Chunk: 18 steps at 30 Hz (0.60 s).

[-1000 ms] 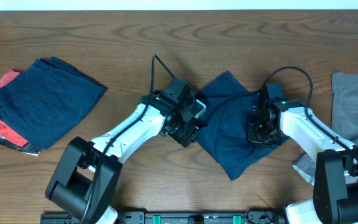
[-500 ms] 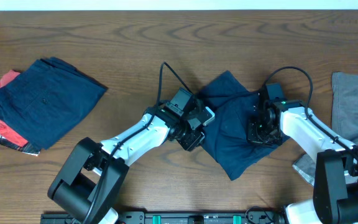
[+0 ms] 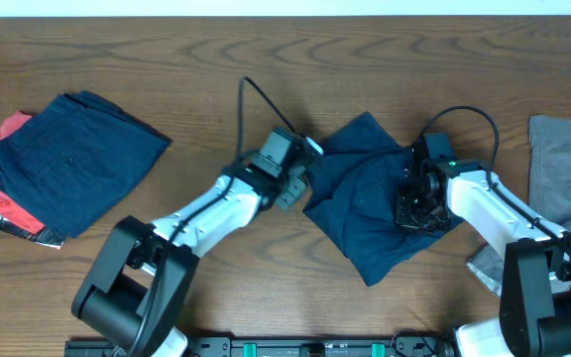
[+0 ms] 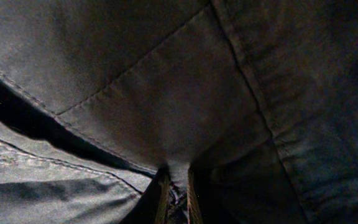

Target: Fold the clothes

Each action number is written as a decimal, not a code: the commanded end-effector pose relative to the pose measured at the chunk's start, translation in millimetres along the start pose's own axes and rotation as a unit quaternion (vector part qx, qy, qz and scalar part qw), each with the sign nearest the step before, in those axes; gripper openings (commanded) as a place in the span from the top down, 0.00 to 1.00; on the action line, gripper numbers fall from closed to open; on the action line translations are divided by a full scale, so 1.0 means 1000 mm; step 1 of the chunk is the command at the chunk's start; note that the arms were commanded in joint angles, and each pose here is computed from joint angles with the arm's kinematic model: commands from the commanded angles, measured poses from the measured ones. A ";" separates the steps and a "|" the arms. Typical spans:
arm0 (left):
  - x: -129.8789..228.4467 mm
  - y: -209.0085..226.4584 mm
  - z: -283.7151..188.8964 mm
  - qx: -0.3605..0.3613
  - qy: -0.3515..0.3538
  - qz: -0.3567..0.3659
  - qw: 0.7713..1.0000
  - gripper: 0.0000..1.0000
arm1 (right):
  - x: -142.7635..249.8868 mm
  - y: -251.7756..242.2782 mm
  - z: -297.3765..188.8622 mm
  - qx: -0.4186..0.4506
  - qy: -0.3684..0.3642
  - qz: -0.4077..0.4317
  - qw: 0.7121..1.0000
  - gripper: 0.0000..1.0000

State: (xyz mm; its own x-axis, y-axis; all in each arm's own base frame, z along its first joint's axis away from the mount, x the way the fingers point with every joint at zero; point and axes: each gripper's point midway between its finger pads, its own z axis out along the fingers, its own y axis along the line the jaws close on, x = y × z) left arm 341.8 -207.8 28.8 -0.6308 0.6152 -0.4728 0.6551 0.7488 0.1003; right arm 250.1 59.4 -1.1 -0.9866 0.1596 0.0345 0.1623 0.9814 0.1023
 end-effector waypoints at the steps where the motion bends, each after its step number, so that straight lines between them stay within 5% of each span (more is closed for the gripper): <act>1: 0.008 -0.008 -0.002 0.049 0.011 -0.020 0.999 0.94 | 0.008 -0.023 0.008 0.047 0.012 0.017 0.999 0.89; 3: 0.016 -0.022 -0.004 0.089 0.026 -0.023 0.995 0.92 | 0.008 -0.023 0.008 0.047 0.011 0.018 0.999 0.88; 4: 0.021 -0.031 -0.006 0.113 0.035 -0.025 0.993 0.66 | 0.008 -0.024 0.008 0.047 0.011 0.018 0.999 0.89; 6: 0.024 -0.048 -0.011 0.159 0.040 -0.029 0.986 0.53 | 0.008 -0.024 0.008 0.048 0.010 0.017 0.999 0.88; 11: 0.013 -0.083 -0.027 0.268 0.013 -0.036 0.963 0.52 | 0.007 -0.025 0.008 0.052 0.008 0.018 0.998 0.87; 18: 0.012 -0.091 -0.038 0.323 0.001 -0.035 0.946 0.50 | 0.011 -0.029 0.008 0.063 0.015 0.018 0.998 0.87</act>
State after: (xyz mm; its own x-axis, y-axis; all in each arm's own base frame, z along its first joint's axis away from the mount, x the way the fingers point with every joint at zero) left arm 270.4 -249.9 34.3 -0.6893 0.5832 -0.4299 0.7242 0.5701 -0.3879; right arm 247.8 55.0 -1.2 -0.9855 0.1648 0.0399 0.1675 0.9827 0.0792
